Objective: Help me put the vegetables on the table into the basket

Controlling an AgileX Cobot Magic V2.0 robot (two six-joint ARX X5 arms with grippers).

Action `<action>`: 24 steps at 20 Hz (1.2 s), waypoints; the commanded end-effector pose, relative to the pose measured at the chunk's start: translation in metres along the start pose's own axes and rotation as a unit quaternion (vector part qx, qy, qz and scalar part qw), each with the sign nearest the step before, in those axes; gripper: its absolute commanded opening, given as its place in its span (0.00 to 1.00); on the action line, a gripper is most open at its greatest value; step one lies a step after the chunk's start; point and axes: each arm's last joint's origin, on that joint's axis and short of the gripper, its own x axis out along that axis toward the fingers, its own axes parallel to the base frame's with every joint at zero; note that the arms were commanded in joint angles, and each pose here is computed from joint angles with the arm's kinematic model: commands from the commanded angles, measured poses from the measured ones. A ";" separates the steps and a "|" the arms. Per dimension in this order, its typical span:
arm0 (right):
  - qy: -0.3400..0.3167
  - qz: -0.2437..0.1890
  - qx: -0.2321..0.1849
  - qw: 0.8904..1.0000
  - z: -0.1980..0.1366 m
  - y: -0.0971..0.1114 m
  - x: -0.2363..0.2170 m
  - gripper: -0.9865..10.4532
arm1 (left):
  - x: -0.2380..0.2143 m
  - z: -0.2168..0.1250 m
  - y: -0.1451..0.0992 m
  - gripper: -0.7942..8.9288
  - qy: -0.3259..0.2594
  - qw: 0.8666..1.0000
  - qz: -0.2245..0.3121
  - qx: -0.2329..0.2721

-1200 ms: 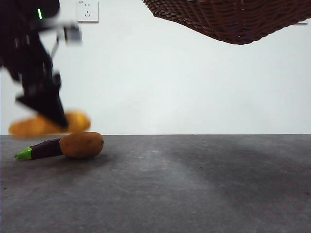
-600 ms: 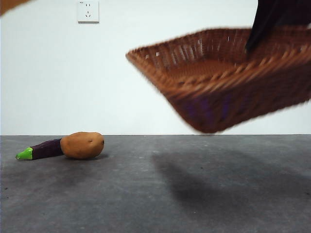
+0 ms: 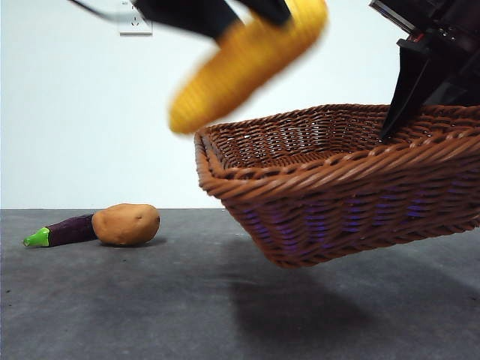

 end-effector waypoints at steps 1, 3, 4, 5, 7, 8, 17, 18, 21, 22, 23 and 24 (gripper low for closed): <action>-0.005 0.008 0.004 1.000 0.000 0.001 0.000 0.08 | 0.025 -0.002 -0.002 0.08 -0.002 1.000 -0.009 -0.021; -0.007 0.008 0.003 1.000 0.001 0.001 0.001 0.08 | 0.038 0.002 -0.003 0.08 -0.009 1.000 -0.014 -0.027; -0.011 0.008 0.002 1.000 0.002 0.001 0.002 0.08 | 0.042 0.006 -0.005 0.08 -0.009 1.000 -0.018 -0.024; -0.014 0.008 0.001 1.000 0.003 0.001 0.003 0.08 | 0.044 0.011 -0.008 0.08 -0.007 0.999 -0.023 -0.021; -0.012 0.008 0.001 1.000 0.004 0.000 0.006 0.08 | 0.049 0.017 -0.015 0.08 0.003 0.999 -0.034 -0.015; -0.010 0.007 0.002 1.000 0.004 -0.001 0.008 0.08 | 0.052 0.016 -0.017 0.08 0.016 0.999 -0.035 -0.014; -0.013 0.004 0.000 1.000 0.005 -0.001 0.009 0.08 | 0.080 -0.006 -0.017 0.21 0.097 0.994 -0.032 -0.039; -0.013 0.004 -0.001 1.000 0.005 -0.001 0.009 0.08 | 0.080 -0.006 -0.017 0.46 0.098 0.994 -0.032 -0.039; -0.012 0.004 -0.001 1.000 0.005 -0.001 0.009 0.08 | 0.080 -0.006 -0.017 0.63 0.096 0.994 -0.033 -0.038; -0.012 0.003 -0.001 1.000 0.005 -0.001 0.009 0.08 | 0.080 -0.005 -0.017 0.63 0.095 0.994 -0.033 -0.038; -0.011 0.003 -0.001 1.000 0.005 -0.001 0.009 0.08 | 0.080 -0.004 -0.018 0.63 0.094 0.994 -0.034 -0.038; -0.011 0.003 -0.003 1.000 0.005 -0.001 0.009 0.08 | 0.079 -0.002 -0.018 0.63 0.095 0.994 -0.044 -0.039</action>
